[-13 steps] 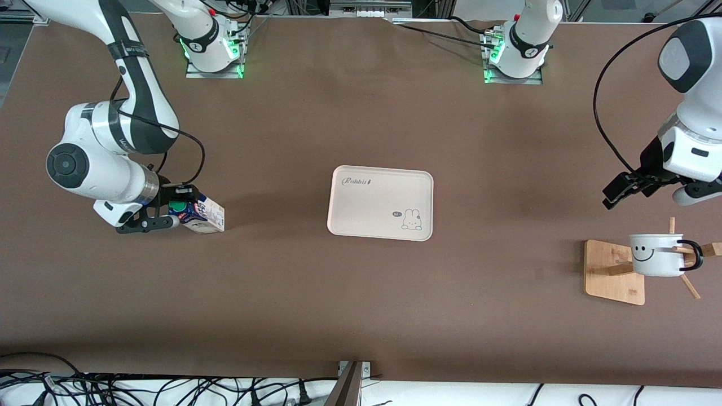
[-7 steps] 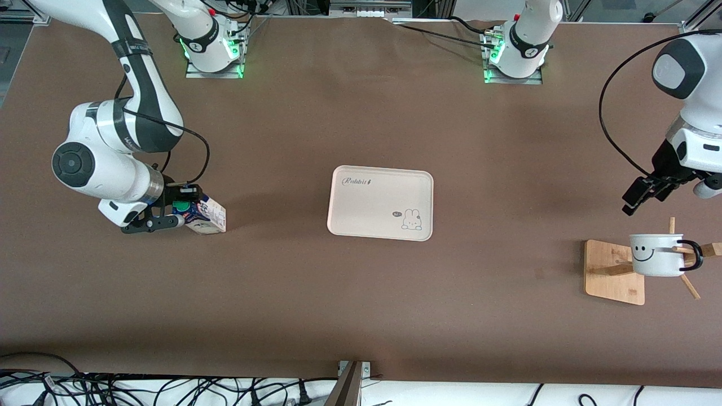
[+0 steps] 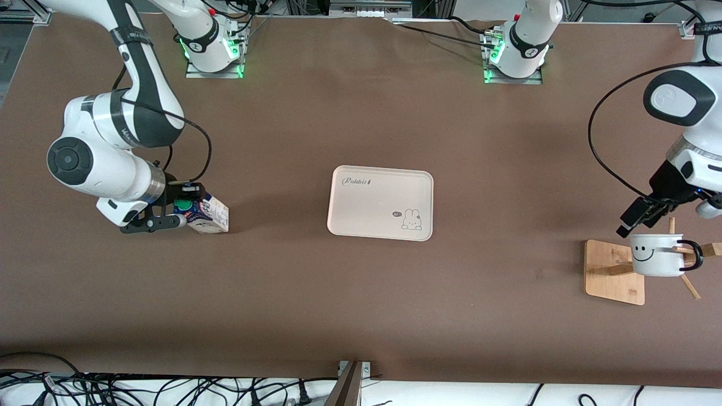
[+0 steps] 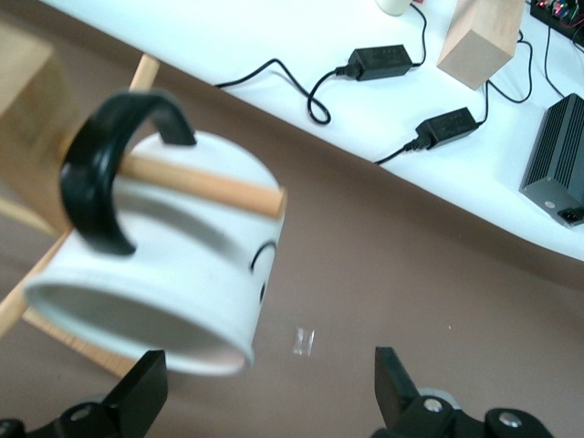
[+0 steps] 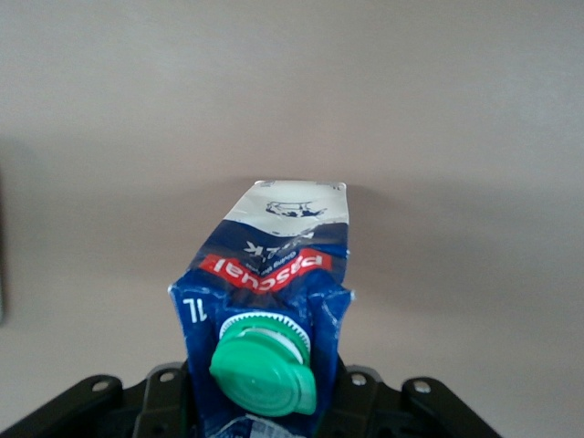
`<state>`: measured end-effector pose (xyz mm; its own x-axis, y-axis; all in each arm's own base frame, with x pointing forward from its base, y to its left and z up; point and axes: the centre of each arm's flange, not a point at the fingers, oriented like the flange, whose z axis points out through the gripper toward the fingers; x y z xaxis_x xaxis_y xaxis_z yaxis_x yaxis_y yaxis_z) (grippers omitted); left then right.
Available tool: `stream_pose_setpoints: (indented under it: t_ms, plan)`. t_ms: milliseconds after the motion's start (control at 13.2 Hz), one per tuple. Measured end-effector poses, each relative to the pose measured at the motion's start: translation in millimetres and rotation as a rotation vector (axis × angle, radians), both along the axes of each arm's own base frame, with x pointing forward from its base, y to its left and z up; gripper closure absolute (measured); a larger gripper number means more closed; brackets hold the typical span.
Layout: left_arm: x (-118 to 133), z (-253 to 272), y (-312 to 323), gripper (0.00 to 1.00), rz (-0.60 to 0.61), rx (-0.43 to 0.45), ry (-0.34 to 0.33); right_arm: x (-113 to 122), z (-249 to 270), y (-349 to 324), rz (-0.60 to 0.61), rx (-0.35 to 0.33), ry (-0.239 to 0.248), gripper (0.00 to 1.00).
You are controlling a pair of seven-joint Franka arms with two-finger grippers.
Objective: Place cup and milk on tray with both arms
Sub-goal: 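Carry the milk carton onto the tray with the right gripper and release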
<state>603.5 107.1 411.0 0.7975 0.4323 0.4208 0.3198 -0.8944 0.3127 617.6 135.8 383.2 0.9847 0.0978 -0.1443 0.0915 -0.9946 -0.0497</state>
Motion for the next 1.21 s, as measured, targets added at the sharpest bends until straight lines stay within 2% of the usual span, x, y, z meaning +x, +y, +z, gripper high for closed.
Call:
stream_pose_setpoints:
  t_ms: [151, 378, 453, 756, 831, 907, 1058, 1209]
  plan:
    - [12.9, -1.3, 2.6, 0.00, -0.003, -0.001, -0.011, -7.3, 11.0, 56.6, -0.028, 0.049, 0.005, 0.54]
    - [19.0, 3.3, 3.1, 0.00, -0.013, 0.004, -0.025, -20.2, 8.9, 142.2, -0.084, 0.115, 0.035, 0.54]
    - [19.1, 3.6, 3.1, 0.09, -0.022, 0.010, -0.027, -26.1, 6.9, 172.4, -0.104, 0.115, 0.038, 0.54]
    - [18.9, 3.4, 4.0, 0.57, -0.036, 0.019, -0.028, -56.2, -7.7, 291.8, -0.196, 0.125, -0.002, 0.54]
    - [18.8, 3.6, 4.1, 0.64, -0.038, 0.021, -0.029, -62.7, -16.3, 310.7, -0.208, 0.129, -0.014, 0.54]
    - [18.8, 3.9, 4.1, 0.64, -0.039, 0.022, -0.030, -66.4, -25.5, 322.6, -0.217, 0.130, -0.026, 0.54]
    - [18.7, 4.2, 4.2, 0.81, -0.039, 0.022, -0.030, -68.0, -43.1, 329.8, -0.224, 0.111, -0.032, 0.54]
    - [18.6, 4.9, 4.2, 0.82, -0.039, 0.022, -0.031, -65.4, -52.2, 328.8, -0.224, 0.096, -0.041, 0.54]
